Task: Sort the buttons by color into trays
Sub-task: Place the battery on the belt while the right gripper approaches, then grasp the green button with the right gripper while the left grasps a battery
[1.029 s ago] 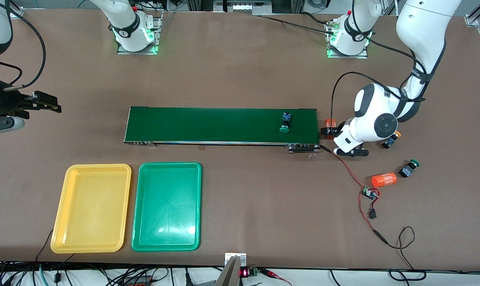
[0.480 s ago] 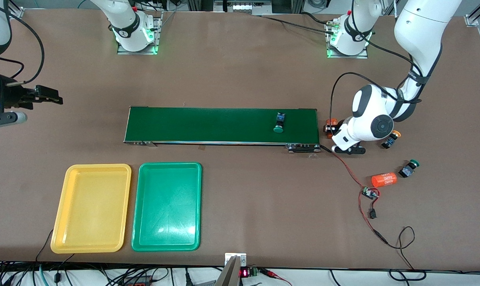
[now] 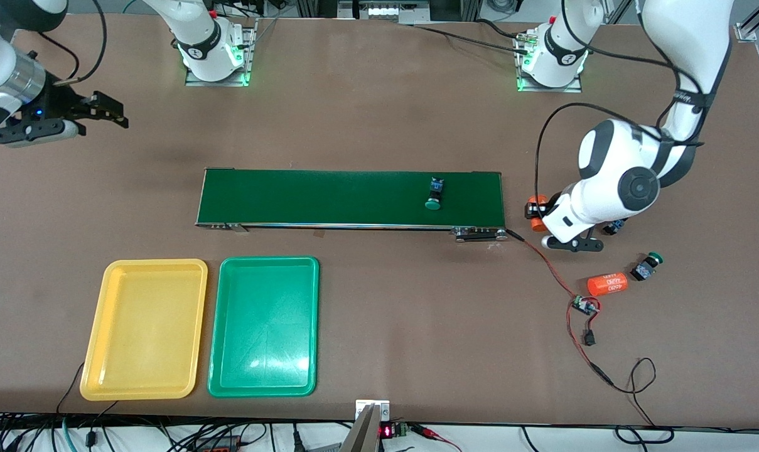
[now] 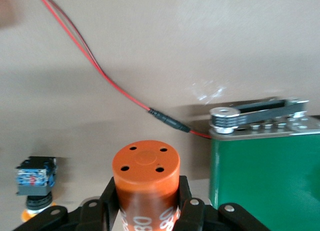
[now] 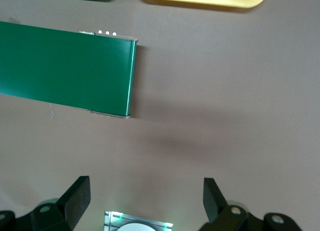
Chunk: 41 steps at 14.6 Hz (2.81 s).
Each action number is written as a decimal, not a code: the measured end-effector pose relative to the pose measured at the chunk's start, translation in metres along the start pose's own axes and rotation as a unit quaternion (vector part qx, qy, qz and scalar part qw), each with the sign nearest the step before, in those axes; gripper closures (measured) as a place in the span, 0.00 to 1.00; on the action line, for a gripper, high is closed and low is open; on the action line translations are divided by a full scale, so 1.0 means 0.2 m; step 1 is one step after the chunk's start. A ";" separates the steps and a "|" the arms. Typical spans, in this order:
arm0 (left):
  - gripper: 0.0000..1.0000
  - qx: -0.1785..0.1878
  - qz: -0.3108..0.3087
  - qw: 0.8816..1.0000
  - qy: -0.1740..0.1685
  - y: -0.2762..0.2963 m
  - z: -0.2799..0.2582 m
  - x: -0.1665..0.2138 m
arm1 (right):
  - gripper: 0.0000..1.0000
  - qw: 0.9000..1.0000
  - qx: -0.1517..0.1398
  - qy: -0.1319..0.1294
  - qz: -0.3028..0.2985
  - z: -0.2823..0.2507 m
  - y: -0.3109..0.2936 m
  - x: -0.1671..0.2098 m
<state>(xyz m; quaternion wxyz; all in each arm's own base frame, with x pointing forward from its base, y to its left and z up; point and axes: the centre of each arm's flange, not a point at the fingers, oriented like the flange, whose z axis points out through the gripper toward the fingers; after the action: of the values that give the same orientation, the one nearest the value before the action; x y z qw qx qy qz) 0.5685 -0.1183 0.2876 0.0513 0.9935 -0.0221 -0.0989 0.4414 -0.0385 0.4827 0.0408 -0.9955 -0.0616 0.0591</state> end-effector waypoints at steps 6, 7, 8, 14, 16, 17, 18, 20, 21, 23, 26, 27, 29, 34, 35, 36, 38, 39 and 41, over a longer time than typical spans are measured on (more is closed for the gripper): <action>0.51 -0.001 0.321 0.947 -0.014 0.50 0.05 -0.15 | 0.00 0.998 -0.040 0.015 0.039 0.02 -0.55 0.02; 0.51 -0.001 0.361 0.932 -0.016 0.58 0.06 -0.18 | 0.00 0.998 -0.044 0.019 0.041 0.03 -0.62 0.02; 0.51 -0.001 0.392 0.920 -0.018 0.66 0.07 -0.20 | 0.00 0.998 -0.046 0.021 0.043 0.03 -0.67 0.02; 0.51 0.066 0.613 0.787 -0.006 0.86 0.17 -0.24 | 0.00 0.997 -0.006 0.045 0.055 0.07 -0.93 0.05; 0.51 0.076 0.653 0.754 -0.013 0.87 0.21 -0.24 | 0.00 0.997 -0.004 0.046 0.069 0.13 -1.12 0.04; 0.51 0.078 0.661 0.746 -0.017 0.87 0.23 -0.24 | 0.00 0.996 -0.004 0.047 0.070 0.18 -1.24 0.03; 0.51 0.077 0.665 0.743 -0.020 0.87 0.24 -0.24 | 0.00 0.997 -0.003 0.047 0.069 0.23 -1.38 0.01; 0.47 0.076 0.667 0.741 -0.024 0.86 0.26 -0.25 | 0.00 0.996 -0.003 0.047 0.069 0.35 -1.62 -0.02; 0.39 0.076 0.668 0.740 -0.023 0.86 0.25 -0.25 | 0.00 0.996 -0.002 0.047 0.073 0.40 -1.71 -0.02; 0.20 0.082 0.667 0.740 -0.014 0.86 0.20 -0.24 | 0.00 0.996 0.001 0.043 0.083 0.48 -1.85 0.01; 0.00 0.101 0.639 0.762 0.014 0.70 -0.02 -0.18 | 0.00 0.994 -0.001 0.040 0.098 0.54 -2.00 0.09; 0.00 0.105 0.618 0.779 0.023 0.55 -0.09 -0.13 | 0.00 0.994 -0.004 0.041 0.103 0.56 -2.04 0.12; 0.00 0.106 0.568 0.815 0.040 0.18 -0.17 -0.02 | 0.00 0.994 -0.006 0.039 0.105 0.59 -2.09 0.16; 0.00 0.100 0.471 0.874 0.059 -0.57 -0.02 0.13 | 0.00 0.993 0.002 0.046 0.108 0.62 -2.12 0.21; 0.00 0.105 0.466 0.876 0.068 -0.63 -0.01 0.16 | 0.00 0.993 0.005 0.050 0.108 0.62 -2.12 0.22; 0.00 0.113 0.474 0.870 0.074 -0.67 -0.02 0.20 | 0.00 0.993 0.009 0.055 0.107 0.63 -2.13 0.24; 0.00 0.136 0.503 0.850 0.079 -0.70 -0.06 0.30 | 0.00 0.993 0.007 0.064 0.100 0.66 -2.16 0.28; 0.00 0.145 0.514 0.842 0.083 -0.71 -0.09 0.35 | 0.00 0.993 0.005 0.066 0.098 0.67 -2.18 0.31; 0.00 0.151 0.530 0.830 0.085 -0.78 -0.08 0.42 | 0.00 0.992 0.007 0.065 0.108 0.71 -2.22 0.36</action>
<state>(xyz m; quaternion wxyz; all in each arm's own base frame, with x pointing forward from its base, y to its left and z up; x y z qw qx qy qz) 0.6591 0.0331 0.2696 -0.0530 0.8295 -0.5550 0.0325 0.4426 0.4204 0.3743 0.0450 -0.9978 0.0494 -0.0009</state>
